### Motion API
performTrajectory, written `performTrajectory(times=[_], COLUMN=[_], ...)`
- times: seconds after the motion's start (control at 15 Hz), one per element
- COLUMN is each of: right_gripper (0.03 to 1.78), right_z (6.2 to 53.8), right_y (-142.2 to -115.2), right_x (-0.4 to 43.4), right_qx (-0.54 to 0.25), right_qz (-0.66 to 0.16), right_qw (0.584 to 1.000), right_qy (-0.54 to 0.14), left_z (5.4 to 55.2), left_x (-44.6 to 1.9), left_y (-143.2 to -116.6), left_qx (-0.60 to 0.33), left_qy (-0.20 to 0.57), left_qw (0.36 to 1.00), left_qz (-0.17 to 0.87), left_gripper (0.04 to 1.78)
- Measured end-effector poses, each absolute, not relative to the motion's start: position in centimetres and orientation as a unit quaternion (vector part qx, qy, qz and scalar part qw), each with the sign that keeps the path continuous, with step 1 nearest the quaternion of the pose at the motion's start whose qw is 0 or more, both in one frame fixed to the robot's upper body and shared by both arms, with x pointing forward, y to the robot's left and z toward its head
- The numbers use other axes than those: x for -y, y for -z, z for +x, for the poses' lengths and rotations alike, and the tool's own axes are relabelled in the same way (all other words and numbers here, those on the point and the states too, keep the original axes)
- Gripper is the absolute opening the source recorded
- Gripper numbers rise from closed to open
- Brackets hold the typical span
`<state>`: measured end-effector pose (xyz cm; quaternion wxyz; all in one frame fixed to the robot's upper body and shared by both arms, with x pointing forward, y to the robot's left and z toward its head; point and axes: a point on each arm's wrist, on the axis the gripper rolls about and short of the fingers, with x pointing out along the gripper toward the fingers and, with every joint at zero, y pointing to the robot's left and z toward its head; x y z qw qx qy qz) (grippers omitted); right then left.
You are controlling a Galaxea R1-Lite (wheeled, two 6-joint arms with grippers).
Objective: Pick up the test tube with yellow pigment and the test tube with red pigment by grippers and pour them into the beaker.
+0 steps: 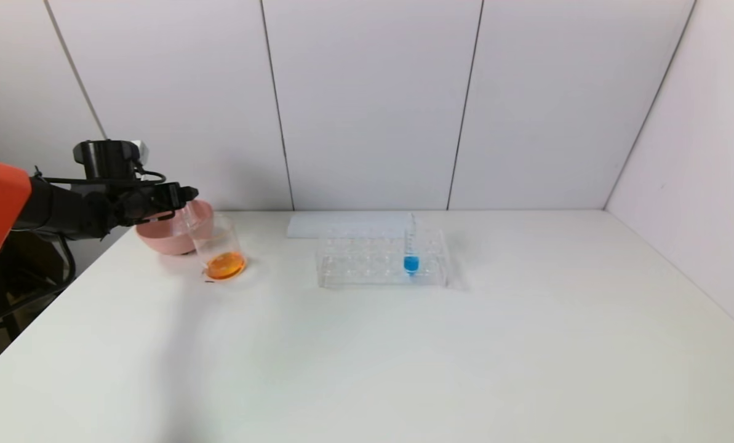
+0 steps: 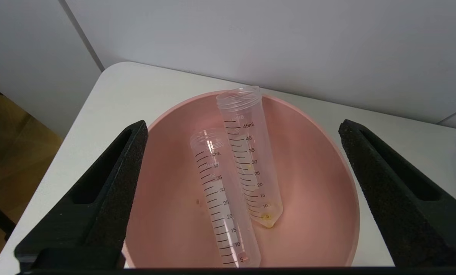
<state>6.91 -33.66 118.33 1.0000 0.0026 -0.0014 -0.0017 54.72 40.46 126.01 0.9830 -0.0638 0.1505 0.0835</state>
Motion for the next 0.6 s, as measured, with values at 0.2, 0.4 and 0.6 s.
performTrajectory(times=[0.2,0.4,0.6], right_gripper=[1.7,1.7,1.7], right_z=[6.9,6.9,6.9], right_y=[-118.3,-118.3,-118.3], right_x=[33.7,33.7,33.7], right_qx=[0.001,0.001,0.001], right_qz=[0.003,0.003,0.003], right_qw=[1.0,1.0,1.0], right_qy=[0.001,0.002,0.002], left_z=[54.3,53.6,52.5], left_x=[-40.3,-40.1,-39.6], left_y=[-126.5,-127.5,-128.9], left_qx=[-0.148,-0.131,-0.12], left_qy=[-0.08,-0.076,-0.072], left_qw=[0.984,0.987,0.988], left_qz=[-0.062,-0.061,-0.059], left_gripper=[1.76,1.76,1.76])
